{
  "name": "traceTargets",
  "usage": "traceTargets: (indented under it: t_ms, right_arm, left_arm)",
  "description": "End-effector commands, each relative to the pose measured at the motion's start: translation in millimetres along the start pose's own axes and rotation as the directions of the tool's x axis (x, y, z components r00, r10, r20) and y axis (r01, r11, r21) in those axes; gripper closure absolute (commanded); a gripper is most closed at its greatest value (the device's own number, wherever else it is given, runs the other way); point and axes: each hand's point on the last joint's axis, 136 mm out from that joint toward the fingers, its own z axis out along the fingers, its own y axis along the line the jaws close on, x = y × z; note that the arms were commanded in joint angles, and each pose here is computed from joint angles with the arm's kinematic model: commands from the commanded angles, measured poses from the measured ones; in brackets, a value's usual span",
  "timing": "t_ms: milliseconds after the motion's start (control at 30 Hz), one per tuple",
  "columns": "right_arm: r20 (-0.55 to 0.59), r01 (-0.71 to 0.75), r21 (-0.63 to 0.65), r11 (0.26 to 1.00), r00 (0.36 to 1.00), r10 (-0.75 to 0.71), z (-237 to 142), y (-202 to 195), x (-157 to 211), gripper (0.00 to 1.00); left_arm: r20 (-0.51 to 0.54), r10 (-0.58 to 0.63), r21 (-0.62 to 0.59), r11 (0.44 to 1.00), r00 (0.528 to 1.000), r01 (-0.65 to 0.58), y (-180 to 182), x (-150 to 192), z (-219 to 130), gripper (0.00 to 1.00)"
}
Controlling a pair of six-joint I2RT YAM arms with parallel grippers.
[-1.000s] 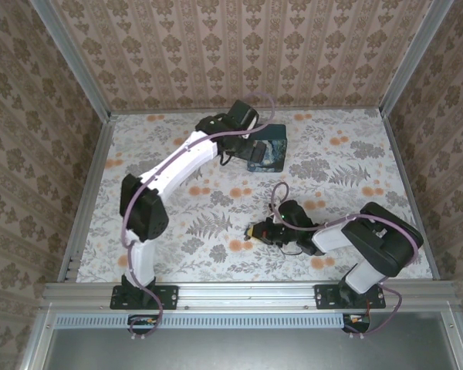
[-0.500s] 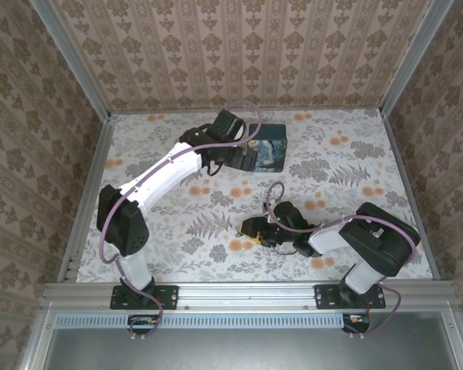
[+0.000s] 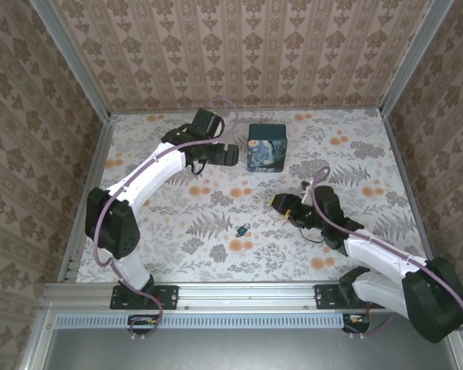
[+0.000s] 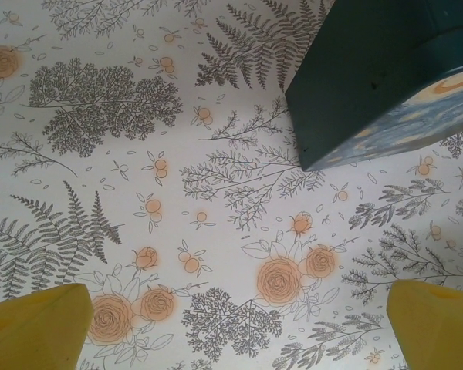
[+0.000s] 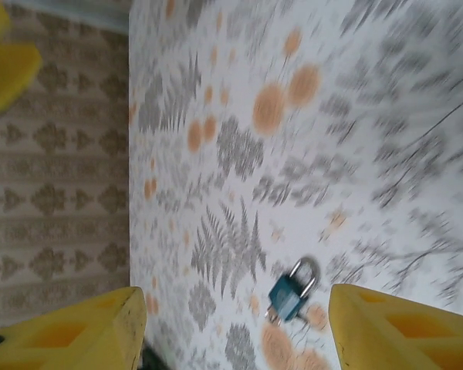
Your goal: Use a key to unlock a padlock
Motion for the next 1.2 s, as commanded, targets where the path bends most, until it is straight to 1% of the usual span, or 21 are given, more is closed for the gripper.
traceTargets:
  t_ms: [0, 33, 100, 133, 200, 267, 433, 600, 667, 767, 800, 867, 900, 967, 1067, 1167]
  right_arm:
    - [0.004, 0.031, 0.033, 0.999, 0.999, -0.031, -7, 5, -19, 0.45]
    - [0.008, 0.03, 0.025, 0.999, 0.999, -0.031, -6, 9, -24, 0.52]
    - [0.004, 0.039, 0.0, 0.999, 0.999, -0.039, 0, 21, -34, 0.68]
    - [-0.001, 0.039, -0.01, 0.999, 0.999, -0.039, 4, 26, -37, 0.74]
    - [-0.007, 0.035, -0.035, 0.999, 0.999, -0.036, 13, 36, -44, 0.85]
    - [-0.012, 0.038, -0.037, 0.999, 0.999, -0.038, 22, 41, -51, 0.92]
    - [-0.028, 0.031, -0.045, 0.999, 0.999, -0.032, 49, 50, -68, 0.96]
    - [-0.042, 0.041, -0.023, 0.999, 0.998, -0.042, 84, 64, -98, 0.97]
    - [-0.041, 0.065, 0.008, 0.998, 0.997, -0.065, 100, 70, -120, 0.97]
    - [-0.01, 0.063, 0.047, 0.997, 0.998, -0.063, 122, 73, -170, 0.99]
    - [0.007, 0.057, 0.04, 0.998, 0.998, -0.058, 127, 74, -189, 1.0]
    - [0.044, 0.034, -0.021, 0.999, 0.999, -0.033, 124, 87, -211, 1.0]
    - [0.057, 0.039, -0.055, 0.998, 0.998, -0.036, 119, 98, -215, 1.0]
    - [0.072, 0.074, -0.055, 0.996, 0.995, -0.07, 107, 107, -213, 1.0]
    - [0.073, 0.074, -0.076, 0.994, 0.995, -0.068, 98, 104, -199, 1.0]
    - [0.077, 0.051, -0.092, 0.994, 0.996, -0.044, 91, 90, -182, 1.0]
  left_arm:
    - [0.011, -0.03, 0.017, 0.999, 0.999, 0.03, 1, -2, 1, 0.0]
    - [0.007, -0.033, 0.014, 0.999, 0.999, 0.033, 3, -2, 3, 0.0]
    - [-0.005, -0.044, 0.005, 0.999, 0.999, 0.044, 7, 0, 9, 0.0]
    - [-0.009, -0.049, 0.001, 0.999, 0.999, 0.049, 9, 0, 10, 0.0]
    - [-0.017, -0.061, -0.012, 0.998, 0.998, 0.061, 16, 3, 13, 0.0]
    - [-0.018, -0.079, -0.021, 0.997, 0.997, 0.079, 23, 4, 14, 0.0]
    - [-0.014, -0.106, -0.021, 0.994, 0.994, 0.106, 30, 9, 11, 0.0]
    - [-0.022, -0.12, -0.02, 0.993, 0.993, 0.119, 32, 16, 11, 0.0]
    - [-0.021, -0.127, -0.018, 0.992, 0.992, 0.127, 32, 18, 10, 0.0]
    - [-0.024, -0.135, -0.02, 0.991, 0.99, 0.135, 33, 22, 9, 0.0]
    - [-0.025, -0.139, -0.021, 0.99, 0.99, 0.139, 33, 24, 8, 0.0]
    - [-0.029, -0.141, -0.02, 0.99, 0.99, 0.14, 33, 28, 6, 0.0]
    - [-0.03, -0.141, -0.022, 0.99, 0.99, 0.14, 33, 30, 5, 0.0]
    - [-0.03, -0.14, -0.021, 0.99, 0.99, 0.139, 34, 34, 3, 0.0]
    - [-0.03, -0.147, -0.019, 0.989, 0.989, 0.147, 34, 38, 5, 0.0]
    - [-0.033, -0.146, -0.017, 0.989, 0.989, 0.145, 32, 38, 7, 0.0]
